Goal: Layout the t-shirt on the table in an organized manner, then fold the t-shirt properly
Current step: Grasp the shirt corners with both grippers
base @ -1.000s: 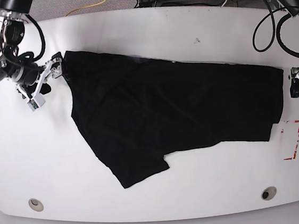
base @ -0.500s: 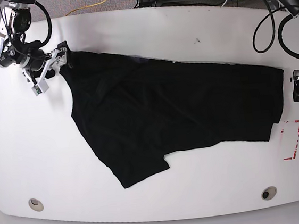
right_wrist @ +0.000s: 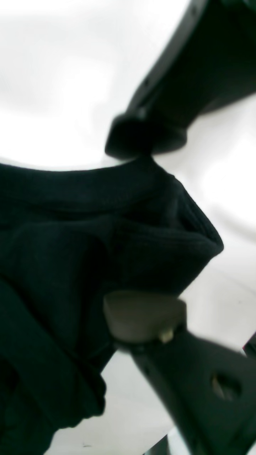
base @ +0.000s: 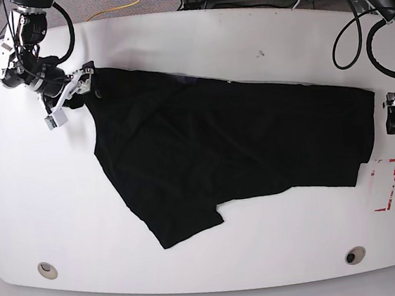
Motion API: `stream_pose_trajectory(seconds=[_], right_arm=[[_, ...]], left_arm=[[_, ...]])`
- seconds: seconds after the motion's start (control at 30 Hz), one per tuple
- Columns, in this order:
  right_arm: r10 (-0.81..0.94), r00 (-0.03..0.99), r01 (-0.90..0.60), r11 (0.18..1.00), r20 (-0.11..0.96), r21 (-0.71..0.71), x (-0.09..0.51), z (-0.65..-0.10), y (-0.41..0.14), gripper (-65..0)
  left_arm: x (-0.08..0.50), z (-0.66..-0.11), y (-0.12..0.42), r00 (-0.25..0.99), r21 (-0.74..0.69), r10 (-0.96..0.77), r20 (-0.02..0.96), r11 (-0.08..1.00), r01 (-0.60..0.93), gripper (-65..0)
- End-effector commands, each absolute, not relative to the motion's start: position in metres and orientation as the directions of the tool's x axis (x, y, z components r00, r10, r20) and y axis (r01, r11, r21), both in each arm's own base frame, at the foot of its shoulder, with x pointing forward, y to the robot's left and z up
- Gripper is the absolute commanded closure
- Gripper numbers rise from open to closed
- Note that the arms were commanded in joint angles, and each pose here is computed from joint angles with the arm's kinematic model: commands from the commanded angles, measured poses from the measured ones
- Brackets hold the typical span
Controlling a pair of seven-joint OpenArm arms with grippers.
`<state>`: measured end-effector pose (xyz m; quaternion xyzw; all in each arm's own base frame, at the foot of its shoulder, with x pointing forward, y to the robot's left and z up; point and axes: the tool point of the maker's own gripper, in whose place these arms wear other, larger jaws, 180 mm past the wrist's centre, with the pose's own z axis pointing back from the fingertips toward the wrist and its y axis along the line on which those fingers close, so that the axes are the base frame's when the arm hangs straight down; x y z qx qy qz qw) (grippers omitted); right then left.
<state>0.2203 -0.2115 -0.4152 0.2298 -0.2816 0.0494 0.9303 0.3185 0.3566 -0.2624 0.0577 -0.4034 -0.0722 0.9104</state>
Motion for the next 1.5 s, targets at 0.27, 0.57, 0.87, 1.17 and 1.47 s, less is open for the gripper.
stream_pose_trajectory(seconds=[0.27, 0.57, 0.87, 1.17, 1.47], right_arm=[[-0.014, 0.872, -0.208, 0.895, 0.489, 0.395, 0.207, -0.426, -0.21, -29.3], [-0.013, 0.876, -0.206, 0.893, 0.483, 0.399, 0.204, -0.428, -0.209, -10.3], [-0.008, 0.875, -0.209, 0.896, 0.485, 0.392, 0.206, -0.427, -0.211, -3.3], [-0.008, 0.875, -0.208, 0.896, 0.483, 0.393, 0.205, -0.427, -0.211, -3.3], [-0.008, 0.875, -0.209, 0.896, 0.483, 0.392, 0.205, -0.427, -0.211, -3.3]], left_arm=[[0.325, -0.245, 0.363, 0.625, 0.183, -0.189, 0.757, 0.98, 0.075, -48.2], [0.331, -0.265, 0.374, 0.661, 0.099, -0.102, 0.743, 0.994, 0.042, -48.3], [0.332, -0.295, 0.377, 0.711, 0.001, -0.012, 0.703, 1.0, 0.016, -48.5], [0.326, -0.324, 0.372, 0.761, -0.052, 0.012, 0.648, 0.998, 0.028, -48.5], [0.325, -0.349, 0.349, 0.795, -0.063, -0.074, 0.602, 0.988, 0.139, -48.5]])
